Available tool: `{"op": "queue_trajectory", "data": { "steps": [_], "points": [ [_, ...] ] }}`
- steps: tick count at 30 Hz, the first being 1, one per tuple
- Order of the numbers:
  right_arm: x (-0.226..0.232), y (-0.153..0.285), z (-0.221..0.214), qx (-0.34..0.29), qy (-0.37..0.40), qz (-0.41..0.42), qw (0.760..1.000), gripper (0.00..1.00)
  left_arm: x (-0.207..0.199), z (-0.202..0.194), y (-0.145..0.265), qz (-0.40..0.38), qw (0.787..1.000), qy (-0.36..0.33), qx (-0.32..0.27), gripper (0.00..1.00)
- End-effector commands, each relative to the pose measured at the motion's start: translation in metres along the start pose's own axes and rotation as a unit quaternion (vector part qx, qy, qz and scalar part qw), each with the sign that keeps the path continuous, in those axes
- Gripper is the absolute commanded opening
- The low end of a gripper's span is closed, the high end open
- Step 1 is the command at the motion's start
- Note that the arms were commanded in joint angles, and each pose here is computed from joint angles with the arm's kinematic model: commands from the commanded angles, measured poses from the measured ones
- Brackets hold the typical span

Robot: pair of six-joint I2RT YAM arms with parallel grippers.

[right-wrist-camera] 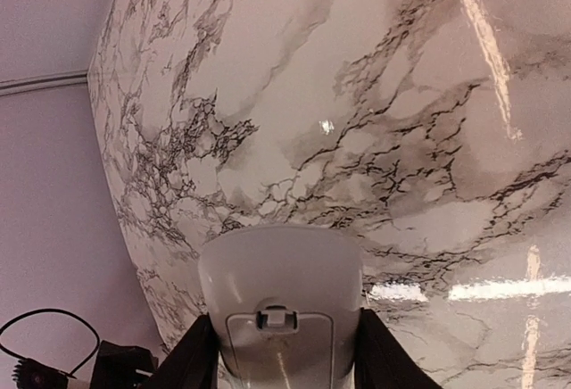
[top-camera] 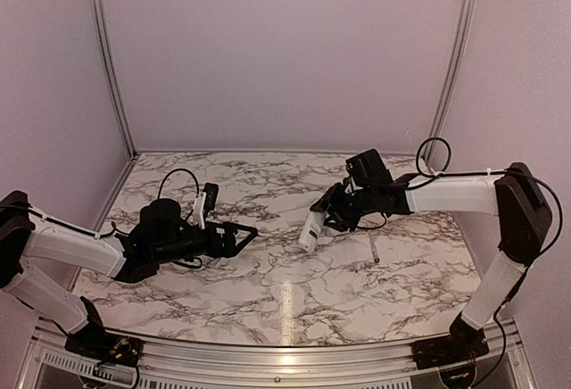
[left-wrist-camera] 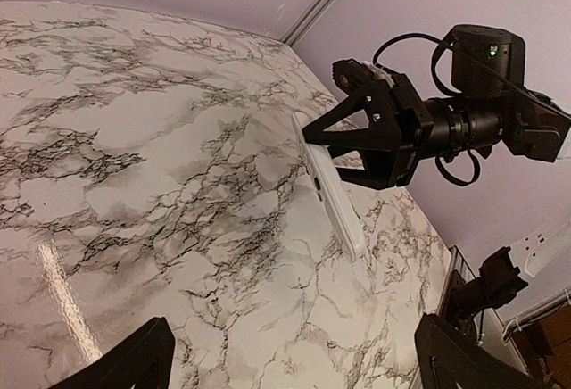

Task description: Unload the batteries from the remote control

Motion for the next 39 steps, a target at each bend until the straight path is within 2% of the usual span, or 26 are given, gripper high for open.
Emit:
{"op": "queue_trajectory", "data": {
  "steps": [1,12,19,26,36,39],
  "points": [
    [0.047,0.000,-0.015,-0.006,-0.016,0.067,0.998,0.00,-0.012,0.008,-0.009,-0.022,1.000,-0.004,-0.017,0.98],
    [0.074,-0.026,-0.067,0.027,-0.031,0.111,0.993,0.00,-0.017,0.000,-0.020,-0.016,1.000,-0.010,-0.020,0.95],
    [0.084,-0.034,-0.085,0.040,-0.034,0.128,0.990,0.00,-0.016,-0.003,-0.024,0.002,1.000,-0.015,-0.026,0.91],
    [0.086,-0.042,-0.098,0.051,-0.040,0.137,0.989,0.00,-0.016,-0.008,-0.030,0.013,0.999,-0.016,-0.029,0.83],
    [0.092,-0.044,-0.107,0.059,-0.041,0.150,0.986,0.00,-0.012,-0.011,-0.032,0.040,0.998,-0.017,-0.037,0.59],
    [0.094,-0.043,-0.108,0.060,-0.041,0.155,0.985,0.00,-0.011,-0.012,-0.033,0.043,0.998,-0.018,-0.036,0.56]
  ]
}}
Point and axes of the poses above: each gripper's point midway between its finger pads, its own y axis back along the fingers, its own x axis along the line the jaws close on, z = x × y, the point moved 3 cm from there along y, back along the fingers, and after that the axes turned 10 degrees about -y, right-handed, at the moved point
